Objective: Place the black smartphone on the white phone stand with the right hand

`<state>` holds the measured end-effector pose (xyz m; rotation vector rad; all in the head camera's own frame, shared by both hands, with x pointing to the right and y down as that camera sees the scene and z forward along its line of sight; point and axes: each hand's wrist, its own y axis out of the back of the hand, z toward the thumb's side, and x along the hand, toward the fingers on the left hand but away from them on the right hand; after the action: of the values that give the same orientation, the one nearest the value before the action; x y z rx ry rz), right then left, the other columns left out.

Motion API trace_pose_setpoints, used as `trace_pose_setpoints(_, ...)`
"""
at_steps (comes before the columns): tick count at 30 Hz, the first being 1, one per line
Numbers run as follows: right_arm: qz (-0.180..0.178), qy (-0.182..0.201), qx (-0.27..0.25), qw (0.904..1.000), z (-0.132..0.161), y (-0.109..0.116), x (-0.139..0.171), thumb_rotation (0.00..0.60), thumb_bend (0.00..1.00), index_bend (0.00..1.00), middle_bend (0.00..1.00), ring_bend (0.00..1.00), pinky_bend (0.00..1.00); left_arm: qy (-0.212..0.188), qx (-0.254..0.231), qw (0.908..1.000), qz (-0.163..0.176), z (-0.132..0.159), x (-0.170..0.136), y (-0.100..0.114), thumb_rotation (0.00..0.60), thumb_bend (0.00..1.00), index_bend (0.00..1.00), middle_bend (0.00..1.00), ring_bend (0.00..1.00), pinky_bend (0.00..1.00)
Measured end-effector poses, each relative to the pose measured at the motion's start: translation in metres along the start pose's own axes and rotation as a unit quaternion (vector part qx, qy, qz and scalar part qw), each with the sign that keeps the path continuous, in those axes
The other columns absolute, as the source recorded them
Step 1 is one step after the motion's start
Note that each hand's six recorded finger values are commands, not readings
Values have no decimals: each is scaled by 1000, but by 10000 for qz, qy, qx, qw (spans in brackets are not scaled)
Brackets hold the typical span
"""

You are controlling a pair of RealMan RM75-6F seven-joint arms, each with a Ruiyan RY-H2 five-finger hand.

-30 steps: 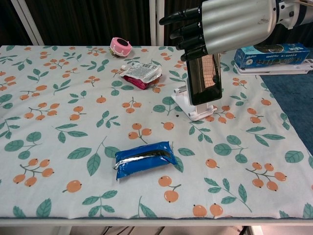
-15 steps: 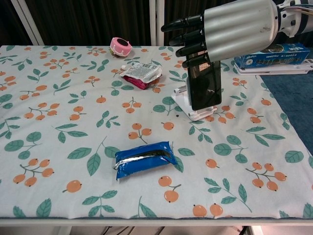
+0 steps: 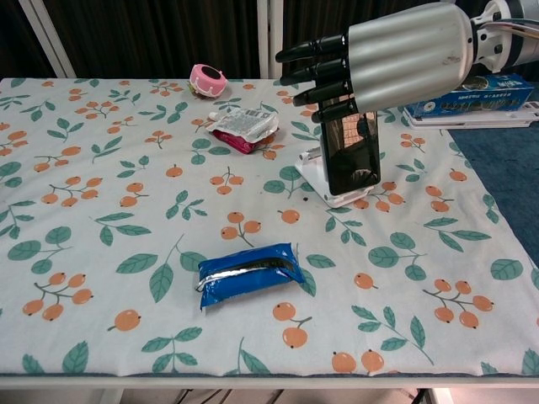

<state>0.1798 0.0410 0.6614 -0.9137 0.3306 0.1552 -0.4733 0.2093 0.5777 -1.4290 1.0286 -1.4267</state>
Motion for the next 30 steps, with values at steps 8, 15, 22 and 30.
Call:
trace_pose_setpoints(8, -39, 12, 49, 10000, -1, 1, 1, 600, 273, 528, 149, 11, 0, -17, 8, 10000, -30, 0, 0, -2, 445, 0, 142, 138, 114, 215)
trace_pose_setpoints(15, 13, 32, 127, 9999, 0, -1, 3, 600, 275, 384, 68, 0, 0, -23, 7, 10000, -38, 1, 0, -3, 449, 0, 142, 137, 114, 214)
trace_pose_setpoints(22, 65, 10, 165, 9998, 1, -3, 4, 600, 227, 5, 0, 0, 0, -7, 33, 10000, -55, 0, 1, -3, 452, 0, 142, 137, 113, 215)
trace_pose_setpoints(30, 77, 33, 99, 9999, 5, -4, 4, 600, 195, 0, 0, 0, 0, -2, 33, 9999, -95, -1, 0, -5, 466, 0, 142, 137, 113, 215)
